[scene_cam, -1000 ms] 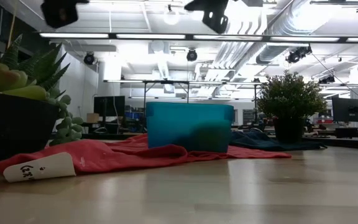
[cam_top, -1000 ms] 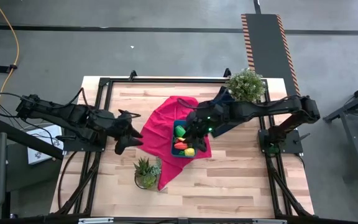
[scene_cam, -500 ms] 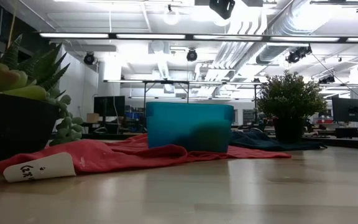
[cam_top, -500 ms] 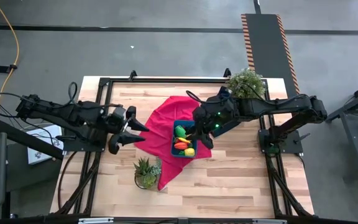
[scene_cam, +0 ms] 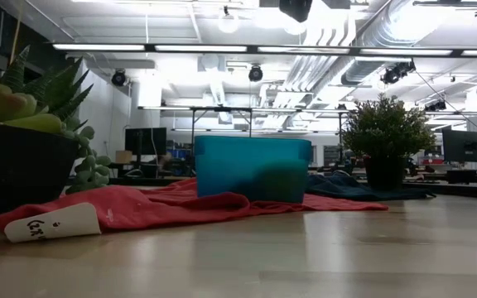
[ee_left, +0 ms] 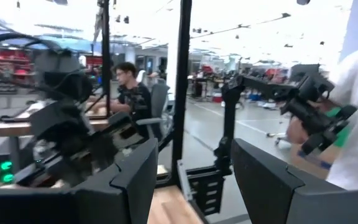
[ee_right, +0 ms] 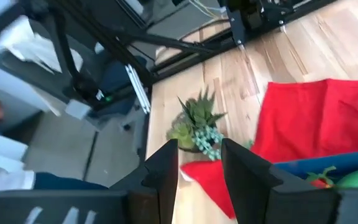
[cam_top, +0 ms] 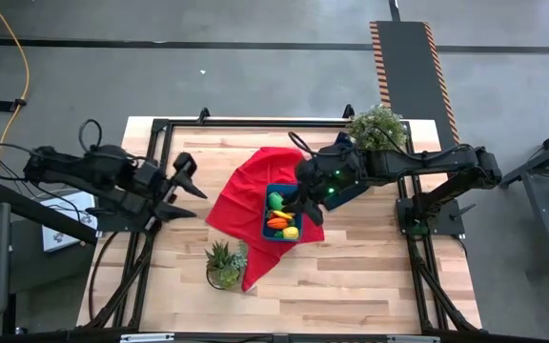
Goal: Pick and placing Produce into tupperware
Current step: Return to Home Position
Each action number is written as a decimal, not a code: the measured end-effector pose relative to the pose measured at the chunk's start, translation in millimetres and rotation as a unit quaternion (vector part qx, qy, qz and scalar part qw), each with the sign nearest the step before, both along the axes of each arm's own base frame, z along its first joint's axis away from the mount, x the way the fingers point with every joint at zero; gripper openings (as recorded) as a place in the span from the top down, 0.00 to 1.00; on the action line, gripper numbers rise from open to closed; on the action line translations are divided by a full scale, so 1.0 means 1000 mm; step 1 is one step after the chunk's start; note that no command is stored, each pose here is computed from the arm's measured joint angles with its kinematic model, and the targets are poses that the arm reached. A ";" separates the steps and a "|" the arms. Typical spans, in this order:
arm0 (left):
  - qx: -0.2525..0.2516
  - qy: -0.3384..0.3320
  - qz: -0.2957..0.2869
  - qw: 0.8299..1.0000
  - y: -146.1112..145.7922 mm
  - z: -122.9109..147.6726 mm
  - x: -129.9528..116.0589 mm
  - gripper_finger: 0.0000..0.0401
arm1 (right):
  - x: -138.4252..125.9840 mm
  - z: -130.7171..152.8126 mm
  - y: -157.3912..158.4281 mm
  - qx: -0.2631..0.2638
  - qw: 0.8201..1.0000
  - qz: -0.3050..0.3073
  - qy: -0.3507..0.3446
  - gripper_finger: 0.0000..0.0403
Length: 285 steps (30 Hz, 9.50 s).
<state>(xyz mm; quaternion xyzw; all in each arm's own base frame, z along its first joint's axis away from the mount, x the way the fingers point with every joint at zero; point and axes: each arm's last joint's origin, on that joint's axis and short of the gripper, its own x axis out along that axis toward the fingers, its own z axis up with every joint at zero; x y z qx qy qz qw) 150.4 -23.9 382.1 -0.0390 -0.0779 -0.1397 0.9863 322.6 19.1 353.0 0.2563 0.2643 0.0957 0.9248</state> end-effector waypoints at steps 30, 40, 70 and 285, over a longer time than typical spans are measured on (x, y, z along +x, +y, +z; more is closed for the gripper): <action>0.052 -0.090 0.007 0.995 0.010 -0.002 -0.083 0.52 | 0.009 0.032 0.010 0.096 0.985 0.018 -0.140 0.72; 0.047 -0.111 0.000 0.993 0.007 -0.035 -0.062 0.52 | 0.008 0.032 0.011 0.109 0.985 0.014 -0.135 0.72; -0.017 -0.146 0.032 0.989 0.011 -0.140 -0.074 0.52 | 0.008 0.031 0.016 0.117 0.985 0.018 -0.129 0.72; -0.044 0.065 0.190 0.979 0.047 -0.212 -0.056 0.52 | -0.225 -0.185 -0.026 -0.060 0.952 -0.165 -0.249 0.72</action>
